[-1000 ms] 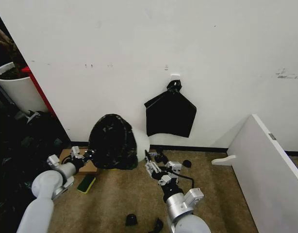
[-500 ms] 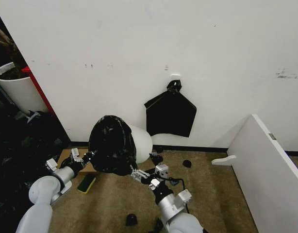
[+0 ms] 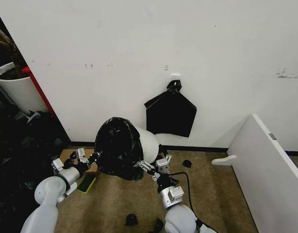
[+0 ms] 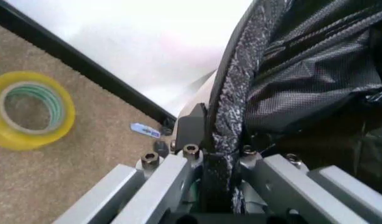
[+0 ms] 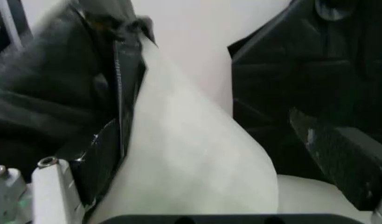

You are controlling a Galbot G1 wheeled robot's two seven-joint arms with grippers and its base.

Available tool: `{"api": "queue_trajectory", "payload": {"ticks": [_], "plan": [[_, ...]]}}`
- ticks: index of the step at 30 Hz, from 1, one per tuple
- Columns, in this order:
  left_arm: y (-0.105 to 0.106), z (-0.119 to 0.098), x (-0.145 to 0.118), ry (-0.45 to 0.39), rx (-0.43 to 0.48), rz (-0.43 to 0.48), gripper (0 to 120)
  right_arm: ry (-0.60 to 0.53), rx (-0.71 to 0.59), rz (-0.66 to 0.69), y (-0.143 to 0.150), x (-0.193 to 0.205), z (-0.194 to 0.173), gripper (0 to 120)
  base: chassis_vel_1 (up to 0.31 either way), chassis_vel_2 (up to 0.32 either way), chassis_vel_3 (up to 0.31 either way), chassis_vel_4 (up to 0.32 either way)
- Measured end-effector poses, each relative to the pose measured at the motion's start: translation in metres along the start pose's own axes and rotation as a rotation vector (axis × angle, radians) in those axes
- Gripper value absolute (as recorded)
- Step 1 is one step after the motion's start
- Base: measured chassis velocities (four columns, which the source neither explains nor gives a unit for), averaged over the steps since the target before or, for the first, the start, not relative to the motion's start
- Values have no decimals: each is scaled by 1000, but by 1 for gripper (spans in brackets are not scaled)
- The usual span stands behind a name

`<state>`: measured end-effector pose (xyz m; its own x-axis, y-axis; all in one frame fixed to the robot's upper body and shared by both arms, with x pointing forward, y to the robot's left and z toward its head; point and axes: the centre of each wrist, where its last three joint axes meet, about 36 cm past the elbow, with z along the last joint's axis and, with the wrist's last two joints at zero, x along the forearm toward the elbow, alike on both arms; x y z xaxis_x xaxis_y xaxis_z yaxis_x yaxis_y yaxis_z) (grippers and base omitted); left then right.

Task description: Place the garbage bag over the trash bin.

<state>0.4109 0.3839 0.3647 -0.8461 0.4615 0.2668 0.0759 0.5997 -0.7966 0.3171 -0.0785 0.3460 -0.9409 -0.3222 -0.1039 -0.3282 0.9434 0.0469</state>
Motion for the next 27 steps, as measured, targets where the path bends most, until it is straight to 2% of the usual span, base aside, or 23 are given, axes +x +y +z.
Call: {"api": "queue_trajectory", "payload": {"ticks": [5,10,15,21,27], "plan": [[-8,0,1,-7,-13,12,0,-5,12,13,-7,-8,12,94,0,0,0,0],[-10,0,0,-4,-19,14,0,-71,-28,-18,-20,-16,31,94,0,0,0,0],[-16,1,-5,10,-26,31,0,-267,-58,-74,-44,-28,43,94,0,0,0,0],[-15,-2,-3,-6,-24,12,0,-389,-81,-79,-51,-29,31,98,0,0,0,0],[-16,-5,-4,-20,-23,3,0,-369,-98,-92,-49,-10,24,100,0,0,0,0]]}}
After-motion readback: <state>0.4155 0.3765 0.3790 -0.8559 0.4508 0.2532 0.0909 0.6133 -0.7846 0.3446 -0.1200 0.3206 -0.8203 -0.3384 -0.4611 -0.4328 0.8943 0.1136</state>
